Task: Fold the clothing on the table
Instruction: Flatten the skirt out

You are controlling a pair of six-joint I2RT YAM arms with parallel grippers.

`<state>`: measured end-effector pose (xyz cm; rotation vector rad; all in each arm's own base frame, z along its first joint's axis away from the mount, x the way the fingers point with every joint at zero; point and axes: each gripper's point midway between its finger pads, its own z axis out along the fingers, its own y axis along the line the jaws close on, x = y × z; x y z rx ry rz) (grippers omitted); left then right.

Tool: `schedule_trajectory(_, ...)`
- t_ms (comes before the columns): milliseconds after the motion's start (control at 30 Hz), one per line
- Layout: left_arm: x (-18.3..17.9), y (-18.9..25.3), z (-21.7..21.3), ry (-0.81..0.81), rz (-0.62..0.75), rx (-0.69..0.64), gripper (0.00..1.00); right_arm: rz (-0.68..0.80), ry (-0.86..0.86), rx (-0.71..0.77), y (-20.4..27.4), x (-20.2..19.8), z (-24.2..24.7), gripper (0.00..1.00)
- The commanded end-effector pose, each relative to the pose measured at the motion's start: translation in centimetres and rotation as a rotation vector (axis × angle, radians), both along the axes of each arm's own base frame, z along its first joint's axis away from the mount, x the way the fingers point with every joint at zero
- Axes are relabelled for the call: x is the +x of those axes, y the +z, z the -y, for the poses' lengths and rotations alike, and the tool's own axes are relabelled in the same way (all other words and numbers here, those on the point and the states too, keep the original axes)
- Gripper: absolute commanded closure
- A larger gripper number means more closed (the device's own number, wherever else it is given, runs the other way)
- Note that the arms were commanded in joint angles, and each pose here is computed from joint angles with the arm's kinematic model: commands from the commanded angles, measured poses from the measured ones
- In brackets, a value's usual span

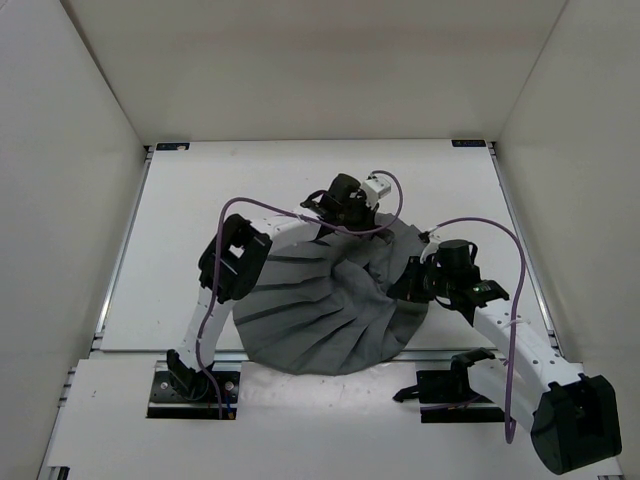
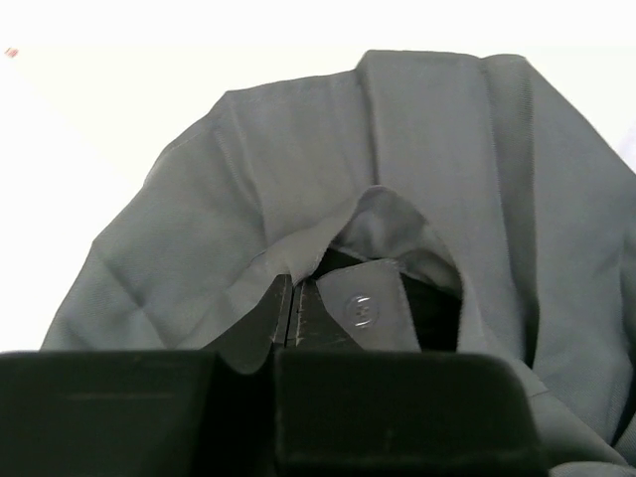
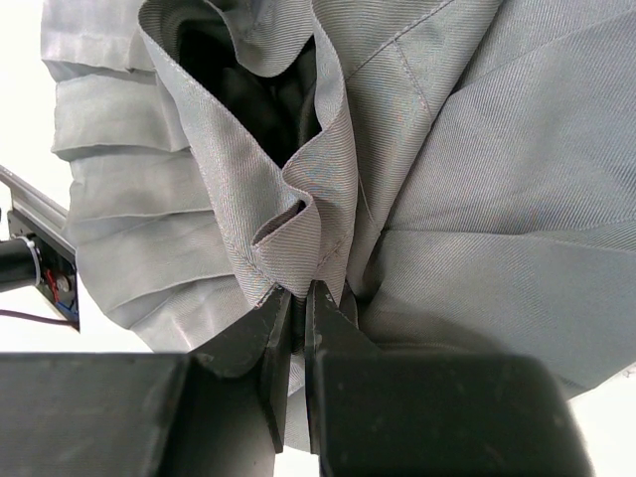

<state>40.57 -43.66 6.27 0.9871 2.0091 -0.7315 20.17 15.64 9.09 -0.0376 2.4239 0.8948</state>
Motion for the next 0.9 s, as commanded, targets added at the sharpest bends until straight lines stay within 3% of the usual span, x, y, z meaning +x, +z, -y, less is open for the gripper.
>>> schedule_trajectory(0,1.9,3.4,-2.2,0.089,0.021,-0.023,1.0,0.083,0.029,0.025,2.1,1.1,-0.1,1.0)
schedule_trajectory(200,4.1,12.5,-9.8,0.229,0.072,-0.076,1.0,0.385,0.04,0.014,10.3,4.7,1.9,1.0)
schedule_trajectory(367,1.4,23.7,-16.1,0.291,0.209,-0.14,1.0,0.673,0.083,0.009,18.7,7.0,2.3,1.0)
schedule_trajectory(567,-3.7,35.0,-23.1,0.352,0.306,-0.297,1.0,0.951,0.153,0.059,28.1,6.0,1.9,1.0)
schedule_trajectory(667,-7.3,38.6,-25.9,0.384,0.4,-0.307,1.0,1.038,0.147,0.042,31.5,5.4,2.2,1.0)
schedule_trajectory(867,-11.9,40.2,-29.4,0.454,0.428,-0.266,1.0,1.124,0.152,0.073,35.8,3.4,2.2,1.0)
